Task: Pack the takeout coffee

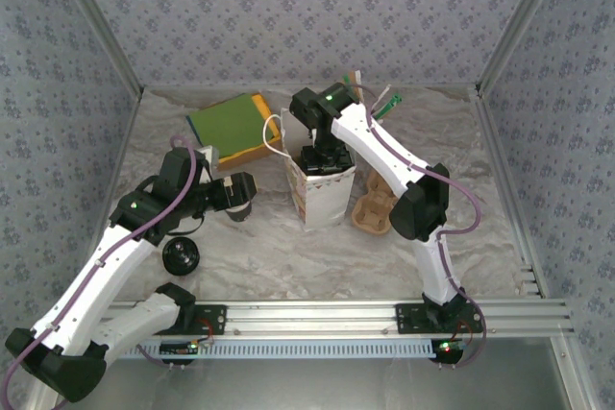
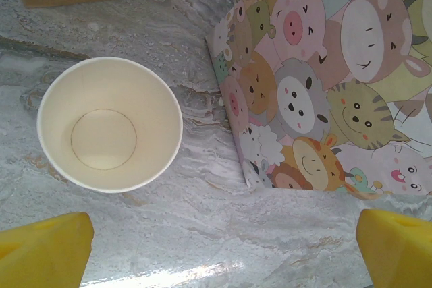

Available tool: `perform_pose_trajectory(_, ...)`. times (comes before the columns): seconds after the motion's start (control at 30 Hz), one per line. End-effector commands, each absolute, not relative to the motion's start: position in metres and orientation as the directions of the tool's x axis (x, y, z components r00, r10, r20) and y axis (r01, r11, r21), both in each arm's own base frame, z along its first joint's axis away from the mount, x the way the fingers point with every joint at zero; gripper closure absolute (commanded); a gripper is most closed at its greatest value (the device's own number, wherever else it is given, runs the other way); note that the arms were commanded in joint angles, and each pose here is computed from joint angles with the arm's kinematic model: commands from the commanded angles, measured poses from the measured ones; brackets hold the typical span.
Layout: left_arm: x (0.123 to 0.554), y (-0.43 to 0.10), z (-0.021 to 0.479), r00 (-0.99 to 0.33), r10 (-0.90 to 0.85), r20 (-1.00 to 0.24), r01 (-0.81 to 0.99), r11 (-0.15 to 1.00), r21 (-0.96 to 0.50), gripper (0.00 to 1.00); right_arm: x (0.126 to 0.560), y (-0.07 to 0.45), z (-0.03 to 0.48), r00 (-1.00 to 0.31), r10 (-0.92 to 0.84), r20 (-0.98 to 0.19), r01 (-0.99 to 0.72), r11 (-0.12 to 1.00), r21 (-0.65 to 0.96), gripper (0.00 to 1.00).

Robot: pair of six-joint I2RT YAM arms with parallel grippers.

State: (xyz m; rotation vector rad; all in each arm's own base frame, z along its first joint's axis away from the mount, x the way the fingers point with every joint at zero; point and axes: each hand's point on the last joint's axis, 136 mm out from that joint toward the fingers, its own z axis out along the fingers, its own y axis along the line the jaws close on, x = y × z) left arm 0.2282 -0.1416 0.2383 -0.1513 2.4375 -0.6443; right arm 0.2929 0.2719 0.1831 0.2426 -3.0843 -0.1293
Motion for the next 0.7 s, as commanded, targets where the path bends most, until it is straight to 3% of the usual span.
perform_pose_trajectory(0.0,0.229,-0.141,0.245,-0.800,-0.249,-0.547,0.054,0.877,-0.478,0.00,0.272,0.252,0.196,-0.982,-0.159,0.102,-0.154,0.987,0.051,0.32)
perform_pose_trajectory(0.67,0.229,-0.141,0.244,-0.800,-0.252,-0.544,0.051,0.876,-0.480,0.00,0.265,0.253,0.209,-0.985,-0.152,0.080,-0.147,0.987,0.060,0.32)
